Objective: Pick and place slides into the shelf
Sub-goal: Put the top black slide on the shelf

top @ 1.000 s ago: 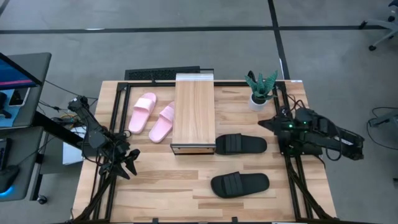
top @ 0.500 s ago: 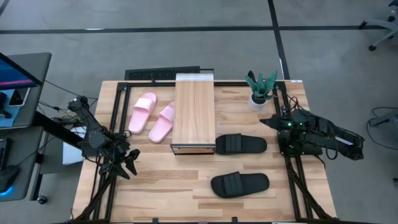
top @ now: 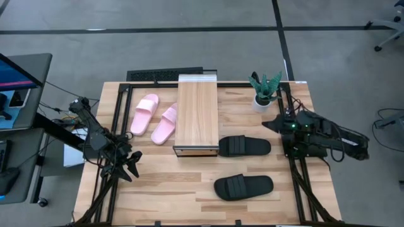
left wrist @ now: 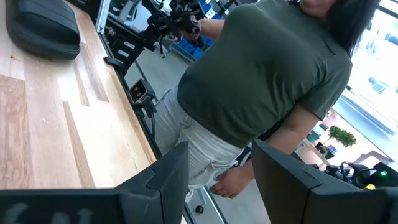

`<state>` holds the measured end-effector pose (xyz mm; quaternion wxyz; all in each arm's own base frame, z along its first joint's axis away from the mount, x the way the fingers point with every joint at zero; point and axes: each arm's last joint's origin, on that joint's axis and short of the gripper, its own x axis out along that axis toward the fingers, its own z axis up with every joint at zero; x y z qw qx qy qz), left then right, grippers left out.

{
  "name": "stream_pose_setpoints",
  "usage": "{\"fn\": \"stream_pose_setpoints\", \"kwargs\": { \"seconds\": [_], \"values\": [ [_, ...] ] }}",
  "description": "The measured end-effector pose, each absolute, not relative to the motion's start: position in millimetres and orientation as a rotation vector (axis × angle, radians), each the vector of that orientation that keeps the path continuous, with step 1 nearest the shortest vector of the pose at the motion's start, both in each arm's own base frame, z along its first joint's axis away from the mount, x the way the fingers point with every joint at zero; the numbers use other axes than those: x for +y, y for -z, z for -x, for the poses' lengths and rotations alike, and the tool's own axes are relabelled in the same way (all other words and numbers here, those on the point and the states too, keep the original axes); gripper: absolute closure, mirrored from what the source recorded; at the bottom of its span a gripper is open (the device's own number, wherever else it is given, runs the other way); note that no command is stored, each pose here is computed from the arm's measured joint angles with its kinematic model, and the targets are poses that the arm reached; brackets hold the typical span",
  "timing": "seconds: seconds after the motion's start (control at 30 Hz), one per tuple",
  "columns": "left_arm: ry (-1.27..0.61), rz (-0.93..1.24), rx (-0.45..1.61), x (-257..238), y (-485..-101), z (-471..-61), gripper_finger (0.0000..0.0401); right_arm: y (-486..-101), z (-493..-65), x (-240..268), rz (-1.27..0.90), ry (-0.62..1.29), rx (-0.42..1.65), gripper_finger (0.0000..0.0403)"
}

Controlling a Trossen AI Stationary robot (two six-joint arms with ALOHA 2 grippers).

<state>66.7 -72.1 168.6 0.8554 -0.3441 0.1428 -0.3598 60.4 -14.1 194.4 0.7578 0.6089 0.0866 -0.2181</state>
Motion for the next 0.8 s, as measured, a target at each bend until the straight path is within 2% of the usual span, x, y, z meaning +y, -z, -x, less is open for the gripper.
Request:
{"fn": "stream_pose_setpoints", "kwargs": {
  "seconds": [0.33, 0.53, 0.8],
  "values": [
    [0.756, 0.723, 0.301, -72.1, -168.5, -66.8, 0.0239, -166.3, -69.4, -5.8, -1.488, 0.447, 0.321, 0.0284],
    [0.757, 0.723, 0.301, -72.1, -168.5, -66.8, 0.0239, -162.7, -76.5, -1.5, -1.459, 0.347, 0.321, 0.0284],
    [0.757, 0.724, 0.3, -72.1, -168.7, -66.7, 0.0239, -158.7, -80.4, 2.4, -1.447, 0.36, 0.409, 0.0284]
  ]
}}
